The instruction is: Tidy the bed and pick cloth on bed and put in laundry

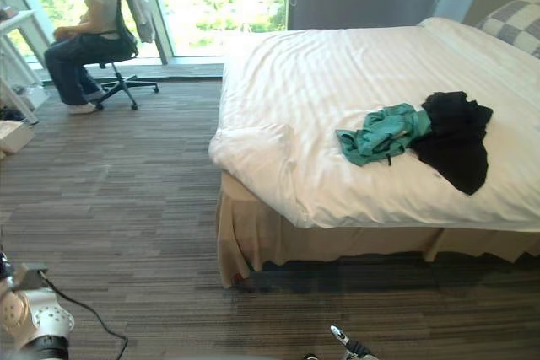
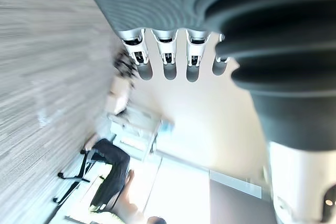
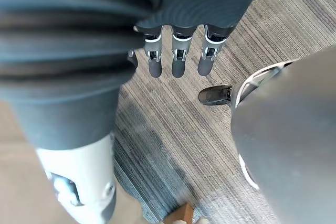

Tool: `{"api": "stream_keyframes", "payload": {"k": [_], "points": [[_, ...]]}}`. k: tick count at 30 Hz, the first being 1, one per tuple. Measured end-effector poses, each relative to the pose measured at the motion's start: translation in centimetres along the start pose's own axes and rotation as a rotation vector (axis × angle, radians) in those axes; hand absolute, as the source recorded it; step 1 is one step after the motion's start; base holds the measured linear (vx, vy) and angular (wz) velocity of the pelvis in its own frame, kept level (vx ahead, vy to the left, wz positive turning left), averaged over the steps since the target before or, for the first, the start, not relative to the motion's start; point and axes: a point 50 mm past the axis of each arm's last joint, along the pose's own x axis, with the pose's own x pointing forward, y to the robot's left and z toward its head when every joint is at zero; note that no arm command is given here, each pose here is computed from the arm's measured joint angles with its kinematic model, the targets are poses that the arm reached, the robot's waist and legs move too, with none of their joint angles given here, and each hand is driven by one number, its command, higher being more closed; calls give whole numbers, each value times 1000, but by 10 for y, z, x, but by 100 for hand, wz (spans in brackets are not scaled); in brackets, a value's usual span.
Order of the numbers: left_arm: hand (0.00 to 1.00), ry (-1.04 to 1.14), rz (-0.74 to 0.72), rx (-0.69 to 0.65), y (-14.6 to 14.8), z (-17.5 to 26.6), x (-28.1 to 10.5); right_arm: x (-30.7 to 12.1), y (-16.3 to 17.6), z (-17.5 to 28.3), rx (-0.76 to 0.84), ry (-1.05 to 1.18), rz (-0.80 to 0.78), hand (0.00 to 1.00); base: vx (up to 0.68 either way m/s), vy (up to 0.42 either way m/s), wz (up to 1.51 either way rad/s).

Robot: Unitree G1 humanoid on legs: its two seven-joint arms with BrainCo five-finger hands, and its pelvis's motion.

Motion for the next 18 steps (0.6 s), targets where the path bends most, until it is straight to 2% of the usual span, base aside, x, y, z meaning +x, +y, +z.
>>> {"api": "stream_keyframes", "payload": {"k": [5,8,18], "points": [[0,-215,-261,195,-62,41,13,-4,-14,-14,25,-5,-33,0,31,28,-32],[0,-323,-361,300,-96,57,14,-5,-18,-20,43,3,-44,0,60,31,-32],[0,-520,-451,599,-171,88,18,-7,-23,-24,36,11,-32,0,-8,18,-28]]}}
